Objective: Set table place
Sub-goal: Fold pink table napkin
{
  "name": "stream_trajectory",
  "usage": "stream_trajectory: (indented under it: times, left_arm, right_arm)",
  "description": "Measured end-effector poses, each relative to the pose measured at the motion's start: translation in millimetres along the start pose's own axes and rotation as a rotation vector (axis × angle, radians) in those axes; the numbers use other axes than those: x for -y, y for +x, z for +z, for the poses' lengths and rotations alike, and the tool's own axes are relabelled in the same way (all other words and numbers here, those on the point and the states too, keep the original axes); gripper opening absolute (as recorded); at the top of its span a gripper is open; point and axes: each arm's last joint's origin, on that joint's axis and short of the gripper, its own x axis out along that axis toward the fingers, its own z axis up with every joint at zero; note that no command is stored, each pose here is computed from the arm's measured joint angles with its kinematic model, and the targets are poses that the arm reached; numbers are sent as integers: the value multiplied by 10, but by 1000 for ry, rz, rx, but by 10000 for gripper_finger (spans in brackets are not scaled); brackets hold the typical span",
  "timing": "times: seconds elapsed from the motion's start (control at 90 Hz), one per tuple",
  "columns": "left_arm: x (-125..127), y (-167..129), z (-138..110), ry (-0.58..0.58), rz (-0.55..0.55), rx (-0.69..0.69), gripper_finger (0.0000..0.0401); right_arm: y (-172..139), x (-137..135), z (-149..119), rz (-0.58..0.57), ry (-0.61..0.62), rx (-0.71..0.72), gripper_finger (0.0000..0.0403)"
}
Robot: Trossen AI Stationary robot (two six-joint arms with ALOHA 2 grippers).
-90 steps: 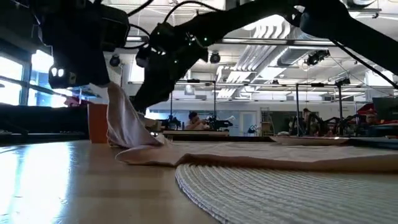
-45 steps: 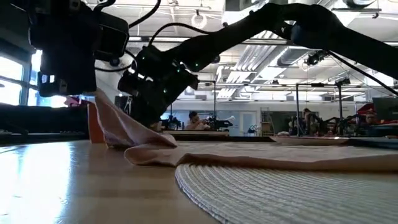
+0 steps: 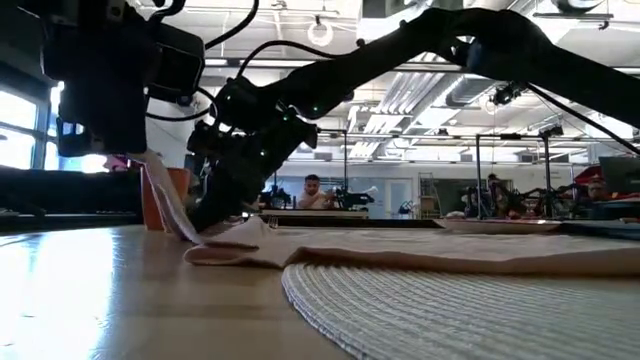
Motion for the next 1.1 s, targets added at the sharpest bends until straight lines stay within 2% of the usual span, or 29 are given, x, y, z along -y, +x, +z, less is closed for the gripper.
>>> stream_trajectory:
  times: [0.122, 0.2, 0.367, 0.489, 0.6, 0.722, 0.833, 0.944, 1.1]
  left_arm:
    - [-13, -39, -23, -59, 7, -41, 0]
    - [5, -121, -24, -97, 38, -36, 0]
    - [86, -435, 14, -107, 197, 58, 0]
    - [94, -629, 50, -117, 307, 147, 0]
    - [17, -697, 37, -188, 399, 209, 0]
    - [-73, -686, 23, -292, 508, 289, 0]
    - [-192, -582, 48, -370, 544, 399, 3]
    - [-372, -426, 73, -464, 503, 483, 22]
    - [-669, -239, 104, -560, 437, 541, 61]
  right_arm:
    - [-130, 50, 81, -35, 117, -7, 1]
    - [-329, 116, 156, -66, 159, -6, 1]
    - [-1020, 218, 381, -191, 174, 13, 0]
    - [-1352, 286, 379, -214, 194, -7, 0]
    - [-1618, 309, 346, -216, 198, -50, 0]
    - [-1683, 318, 218, -174, 186, -144, 0]
    - [-1617, 304, 148, -147, 225, -176, 0]
    - [-1568, 206, 133, -99, 229, -194, 0]
    - [-1527, -10, -21, -24, 222, -262, 0]
